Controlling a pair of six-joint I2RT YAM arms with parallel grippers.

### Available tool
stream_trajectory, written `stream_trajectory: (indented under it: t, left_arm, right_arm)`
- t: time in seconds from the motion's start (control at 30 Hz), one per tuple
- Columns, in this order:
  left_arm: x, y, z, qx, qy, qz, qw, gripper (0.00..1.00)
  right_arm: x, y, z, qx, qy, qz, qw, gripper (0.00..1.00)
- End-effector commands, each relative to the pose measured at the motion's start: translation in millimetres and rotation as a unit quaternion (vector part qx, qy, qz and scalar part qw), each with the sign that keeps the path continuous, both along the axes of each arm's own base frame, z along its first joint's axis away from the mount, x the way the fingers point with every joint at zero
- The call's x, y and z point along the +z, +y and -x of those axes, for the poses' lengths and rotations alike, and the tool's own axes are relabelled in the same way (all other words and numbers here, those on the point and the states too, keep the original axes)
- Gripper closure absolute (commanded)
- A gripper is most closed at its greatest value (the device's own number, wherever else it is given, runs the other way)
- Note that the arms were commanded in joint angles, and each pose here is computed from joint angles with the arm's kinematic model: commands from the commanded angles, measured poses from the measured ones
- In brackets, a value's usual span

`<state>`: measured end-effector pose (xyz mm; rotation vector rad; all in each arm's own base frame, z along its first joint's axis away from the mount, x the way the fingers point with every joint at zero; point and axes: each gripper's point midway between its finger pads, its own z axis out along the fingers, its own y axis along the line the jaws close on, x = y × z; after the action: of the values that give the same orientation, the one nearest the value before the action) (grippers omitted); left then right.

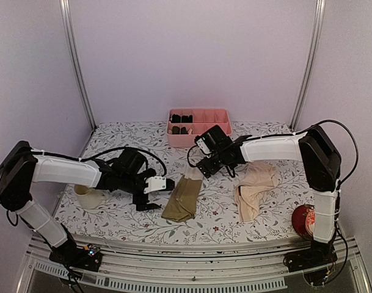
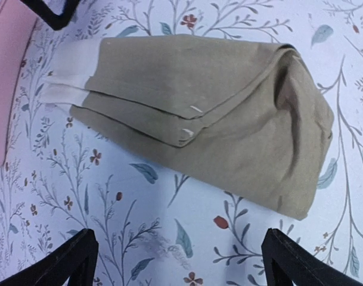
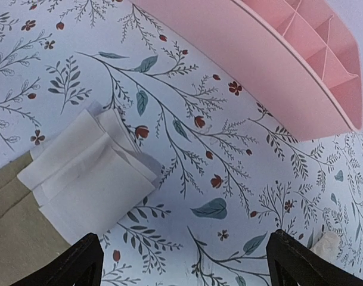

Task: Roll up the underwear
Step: Rotate the underwear at the center of the board, then smooth out the underwear at the center of the board.

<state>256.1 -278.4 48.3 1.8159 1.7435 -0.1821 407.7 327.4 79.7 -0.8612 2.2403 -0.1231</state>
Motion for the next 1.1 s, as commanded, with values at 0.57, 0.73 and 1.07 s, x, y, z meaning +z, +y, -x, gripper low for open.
stream_trajectory:
  t: [0.57,0.73,1.07]
  left_arm:
    - [28.2,3.8,-29.5,0.043,-0.026,0.072,0.996,0.02]
    - [27.5,3.7,-28.1,0.038,-0.027,0.072,0.996,0.01]
    - [22.2,3.7,1.9,-0.05,-0.091,0.055,0.993,0.02]
  right_arm:
    - [-77.9,42.9,-45.3,0.028,0.006,0.043,0.999,0.01]
    - [-89.5,41.5,-63.5,0.021,-0.001,0.056,0.998,0.01]
    - [-11.8,67.9,-77.7,0.071,-0.024,-0.024,0.997,0.01]
